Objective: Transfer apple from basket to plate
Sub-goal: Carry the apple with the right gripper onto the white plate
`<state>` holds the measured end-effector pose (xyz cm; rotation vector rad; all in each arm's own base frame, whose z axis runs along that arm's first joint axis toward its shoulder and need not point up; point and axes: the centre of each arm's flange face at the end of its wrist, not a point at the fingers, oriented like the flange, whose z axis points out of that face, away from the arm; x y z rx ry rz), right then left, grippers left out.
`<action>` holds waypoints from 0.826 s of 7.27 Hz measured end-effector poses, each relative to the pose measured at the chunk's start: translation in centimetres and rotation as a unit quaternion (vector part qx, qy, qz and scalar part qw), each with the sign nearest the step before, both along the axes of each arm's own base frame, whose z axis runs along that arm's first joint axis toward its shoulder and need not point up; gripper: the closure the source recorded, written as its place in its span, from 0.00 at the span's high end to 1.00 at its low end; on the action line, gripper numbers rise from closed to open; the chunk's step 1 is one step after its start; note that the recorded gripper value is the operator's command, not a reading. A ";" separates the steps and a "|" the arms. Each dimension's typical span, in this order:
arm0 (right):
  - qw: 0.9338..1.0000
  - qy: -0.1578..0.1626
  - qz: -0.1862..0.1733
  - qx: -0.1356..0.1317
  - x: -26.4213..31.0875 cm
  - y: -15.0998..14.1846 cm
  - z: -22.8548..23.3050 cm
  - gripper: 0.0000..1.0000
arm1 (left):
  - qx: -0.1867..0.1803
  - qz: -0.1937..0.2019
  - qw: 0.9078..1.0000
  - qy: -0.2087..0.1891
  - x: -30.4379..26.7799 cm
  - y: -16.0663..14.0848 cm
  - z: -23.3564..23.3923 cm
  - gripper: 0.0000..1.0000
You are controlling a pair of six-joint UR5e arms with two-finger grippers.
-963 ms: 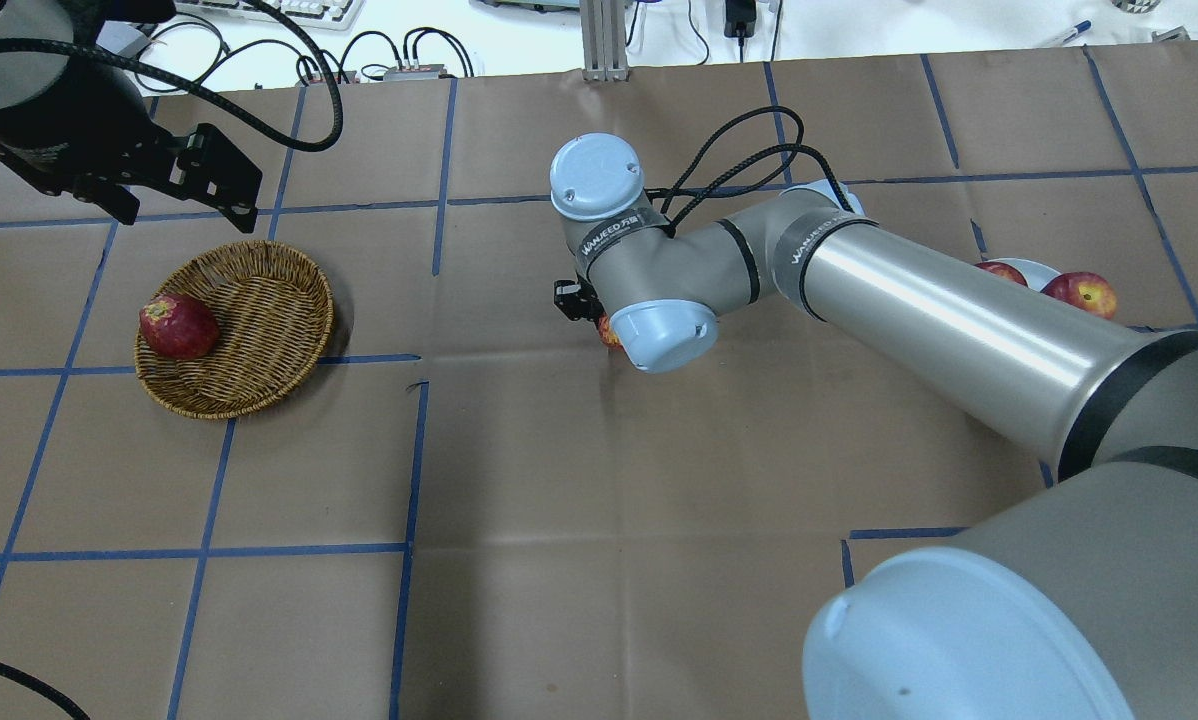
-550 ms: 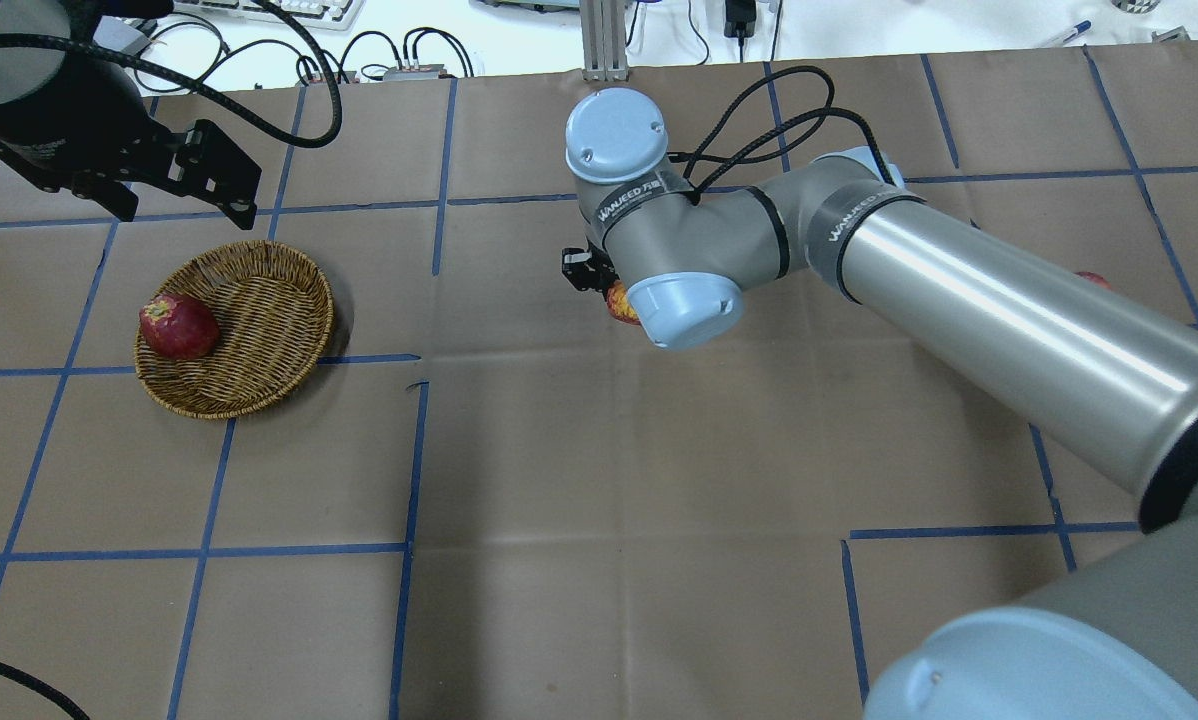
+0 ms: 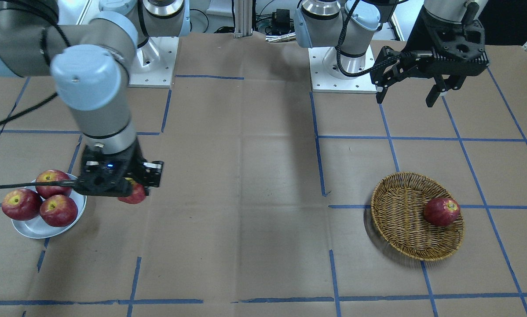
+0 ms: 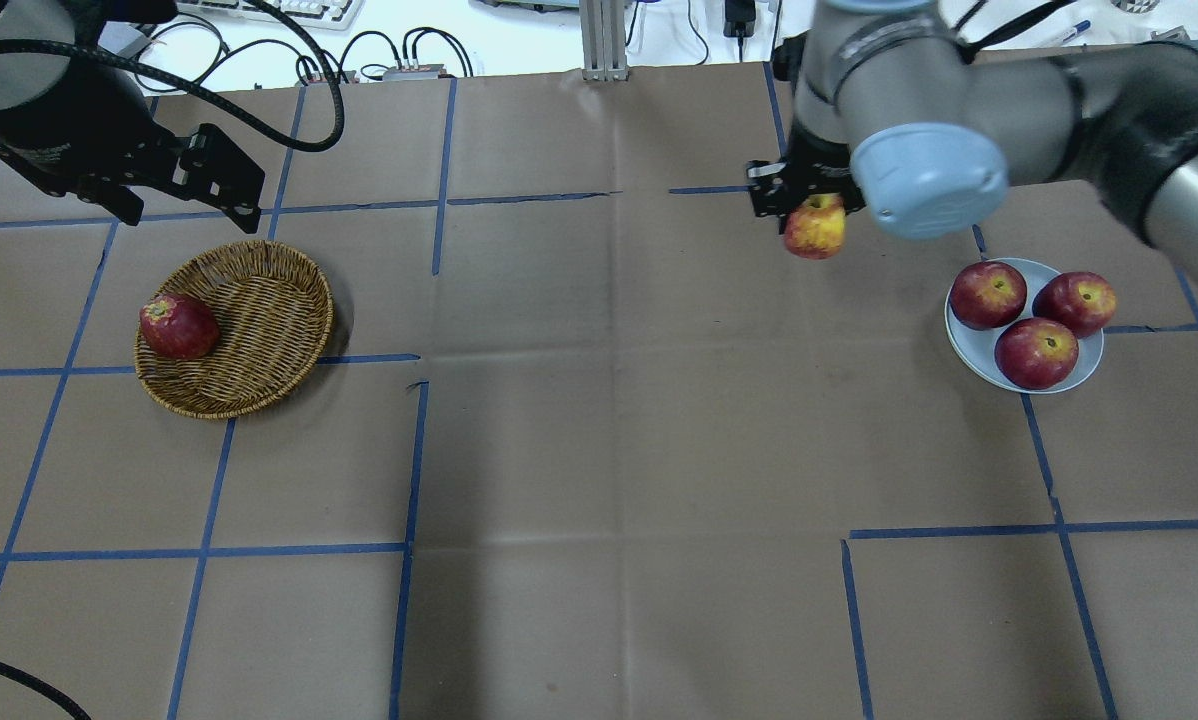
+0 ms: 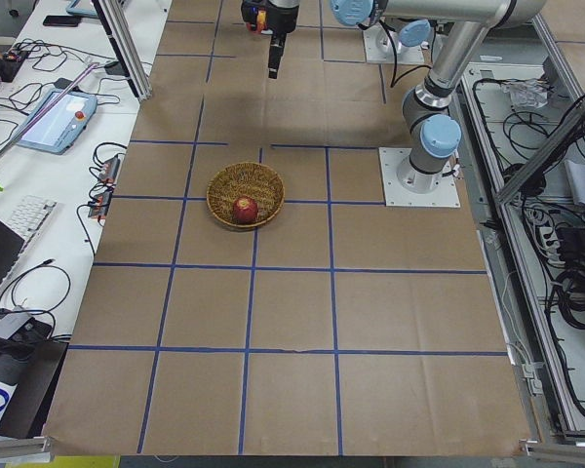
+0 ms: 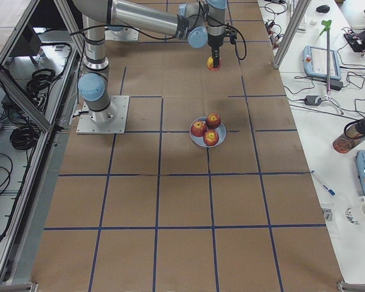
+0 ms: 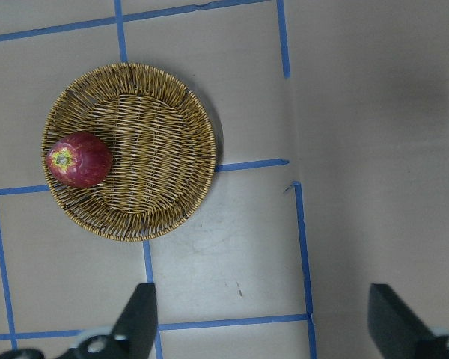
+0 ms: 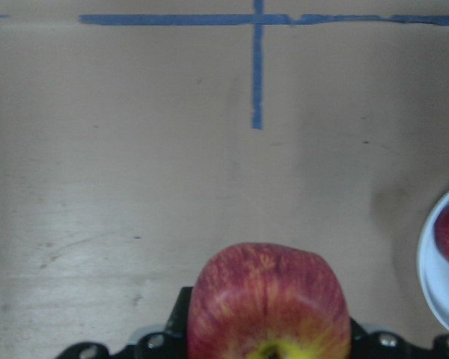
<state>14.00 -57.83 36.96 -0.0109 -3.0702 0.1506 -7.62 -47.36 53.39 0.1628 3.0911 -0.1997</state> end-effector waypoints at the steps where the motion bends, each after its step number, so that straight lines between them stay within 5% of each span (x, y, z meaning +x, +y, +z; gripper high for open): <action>1: 1.000 0.003 -0.001 0.008 -5.1 0.2 0.3 0.53 | 0.000 0.000 1.000 0.000 0.0 0.0 0.0 0.99; 6: 0.998 -0.009 0.003 0.055 -22.5 2.8 -4.3 0.52 | -0.003 0.000 1.000 -0.001 0.0 0.0 0.4 0.99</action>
